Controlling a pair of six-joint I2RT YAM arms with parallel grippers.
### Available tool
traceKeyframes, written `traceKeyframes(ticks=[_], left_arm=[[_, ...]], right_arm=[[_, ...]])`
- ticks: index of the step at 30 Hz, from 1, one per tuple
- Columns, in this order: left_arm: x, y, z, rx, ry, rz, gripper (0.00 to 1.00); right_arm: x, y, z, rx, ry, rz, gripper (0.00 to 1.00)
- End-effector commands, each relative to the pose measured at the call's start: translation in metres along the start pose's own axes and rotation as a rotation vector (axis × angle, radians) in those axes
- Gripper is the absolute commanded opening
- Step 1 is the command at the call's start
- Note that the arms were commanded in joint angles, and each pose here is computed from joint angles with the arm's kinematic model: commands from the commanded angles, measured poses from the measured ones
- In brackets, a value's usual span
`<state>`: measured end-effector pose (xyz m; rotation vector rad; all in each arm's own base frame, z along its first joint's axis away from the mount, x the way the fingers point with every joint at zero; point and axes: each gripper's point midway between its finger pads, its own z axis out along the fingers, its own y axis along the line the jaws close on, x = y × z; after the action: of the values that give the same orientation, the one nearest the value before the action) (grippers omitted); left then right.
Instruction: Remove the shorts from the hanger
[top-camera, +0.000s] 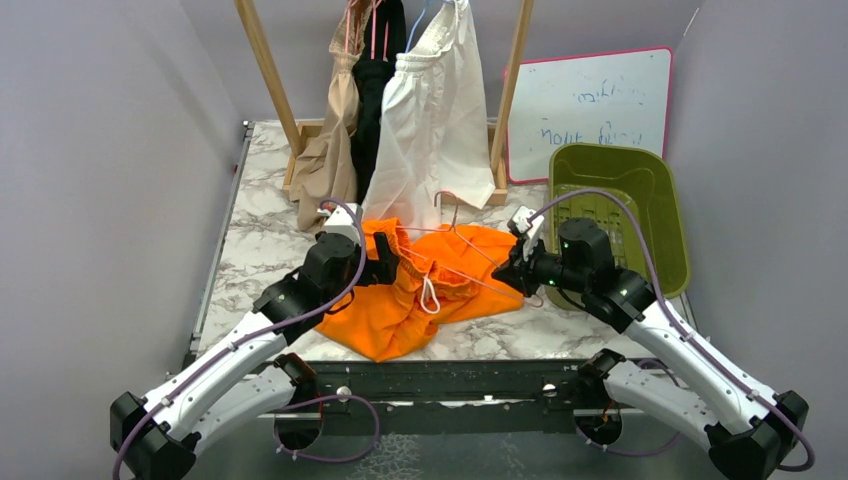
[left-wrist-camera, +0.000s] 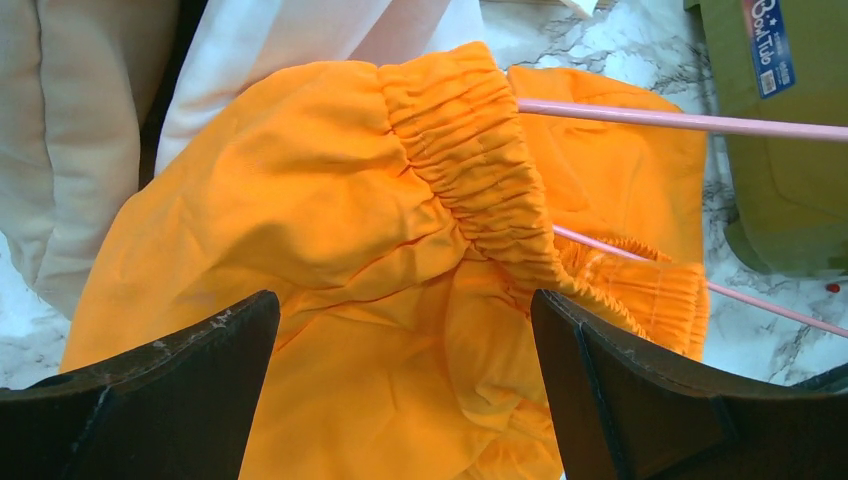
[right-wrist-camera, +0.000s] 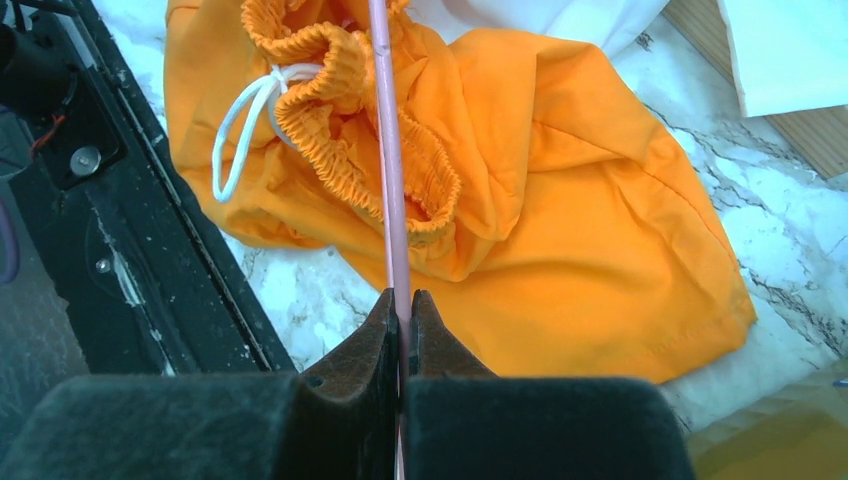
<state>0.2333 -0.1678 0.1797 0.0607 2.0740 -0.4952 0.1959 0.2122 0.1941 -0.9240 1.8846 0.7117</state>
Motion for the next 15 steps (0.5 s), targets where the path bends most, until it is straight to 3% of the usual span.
traceKeyframes(ticks=[1, 11, 15], left_arm=[[0.003, 0.007, 0.004, -0.054, -0.005, -0.067, 0.99], [-0.039, -0.041, -0.020, 0.204, -0.132, -0.155, 0.99], [-0.028, -0.017, -0.012, 0.071, -0.108, -0.169, 0.97]], right_arm=[[-0.020, 0.007, -0.019, -0.012, -0.008, -0.007, 0.01], [-0.026, 0.032, -0.037, -0.133, 0.016, -0.061, 0.01], [-0.028, 0.036, -0.040, -0.157, 0.018, -0.068, 0.01]])
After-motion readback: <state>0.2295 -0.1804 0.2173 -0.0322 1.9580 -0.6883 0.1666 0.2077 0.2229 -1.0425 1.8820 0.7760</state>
